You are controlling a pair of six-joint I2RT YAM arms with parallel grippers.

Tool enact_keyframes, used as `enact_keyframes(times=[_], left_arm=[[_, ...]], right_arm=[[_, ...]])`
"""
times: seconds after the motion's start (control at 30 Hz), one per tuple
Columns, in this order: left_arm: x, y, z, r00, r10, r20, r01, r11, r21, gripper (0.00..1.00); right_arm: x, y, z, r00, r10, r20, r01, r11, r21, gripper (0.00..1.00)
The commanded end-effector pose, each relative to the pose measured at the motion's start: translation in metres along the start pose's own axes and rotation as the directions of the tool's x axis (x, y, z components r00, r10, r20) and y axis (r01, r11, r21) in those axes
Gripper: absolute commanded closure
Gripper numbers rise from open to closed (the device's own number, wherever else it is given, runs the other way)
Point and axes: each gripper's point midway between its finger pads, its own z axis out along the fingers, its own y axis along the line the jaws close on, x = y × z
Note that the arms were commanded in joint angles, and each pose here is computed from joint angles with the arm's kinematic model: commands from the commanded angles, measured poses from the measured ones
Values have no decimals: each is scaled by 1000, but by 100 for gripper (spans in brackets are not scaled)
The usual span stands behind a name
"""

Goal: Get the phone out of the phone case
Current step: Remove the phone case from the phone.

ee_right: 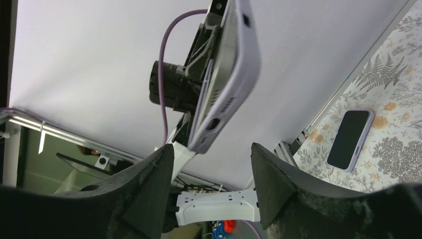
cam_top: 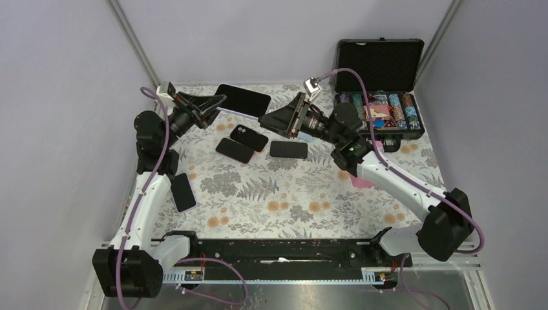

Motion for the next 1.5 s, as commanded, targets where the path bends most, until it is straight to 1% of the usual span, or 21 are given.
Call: enact_keyframes(times=[0.0,0.2,0.33,0.37,0.4,0.47,0.5,0.57,0.6,0.67,0.77,0.8,0.87,1.03,1.17,1.3,1.47], left_arm=[[5,-58,-8,998,48,34,-52,990,133,100],[6,-59,-9,999,42,33,-46,990,134,100],[6,-59,-9,999,28,34,-32,990,137,100],[6,-60,-9,999,28,35,-33,989,143,100],[6,-59,-9,999,27,35,-32,990,141,100],[5,-57,-9,999,23,40,-28,991,134,100],[5,-56,-9,999,21,41,-27,991,132,100],[4,-53,-9,999,9,42,-14,992,126,100],[4,-53,-9,999,0,43,-6,992,127,100],[3,-53,-9,999,-28,47,22,991,129,100],[0,-48,-9,994,-99,54,92,990,111,100],[-1,-43,-9,989,-137,56,132,987,92,100],[-1,-32,-8,972,-229,50,226,973,55,100],[-1,2,-7,934,-352,57,355,933,-64,100],[2,26,-9,893,-447,59,451,888,-94,100],[6,39,-9,860,-506,57,510,852,-117,100],[15,47,-9,841,-540,46,540,828,-154,100]], right_arm=[[-21,25,12,994,-58,97,66,994,-89,39],[-26,26,18,992,-37,120,52,990,-131,54],[-25,21,21,993,-21,116,37,990,-135,58],[-25,20,21,993,-16,115,31,990,-136,57],[-25,20,21,993,-11,117,28,990,-141,55],[-27,23,21,992,-9,126,28,988,-152,45],[-28,24,22,992,-7,127,27,988,-152,42],[-28,25,23,993,-16,120,35,987,-156,40],[-28,24,24,993,-19,118,38,987,-156,45],[-25,20,25,994,-22,109,39,987,-154,58],[-22,16,25,994,-48,103,64,985,-163,75],[-22,16,25,992,-65,104,82,982,-168,79],[-20,20,24,988,-113,108,132,973,-189,84],[-15,33,21,964,-241,112,263,928,-265,91],[-10,36,18,942,-319,106,336,897,-286,94],[-4,35,16,915,-393,94,403,867,-292,96],[5,30,14,866,-496,61,489,817,-306,96]])
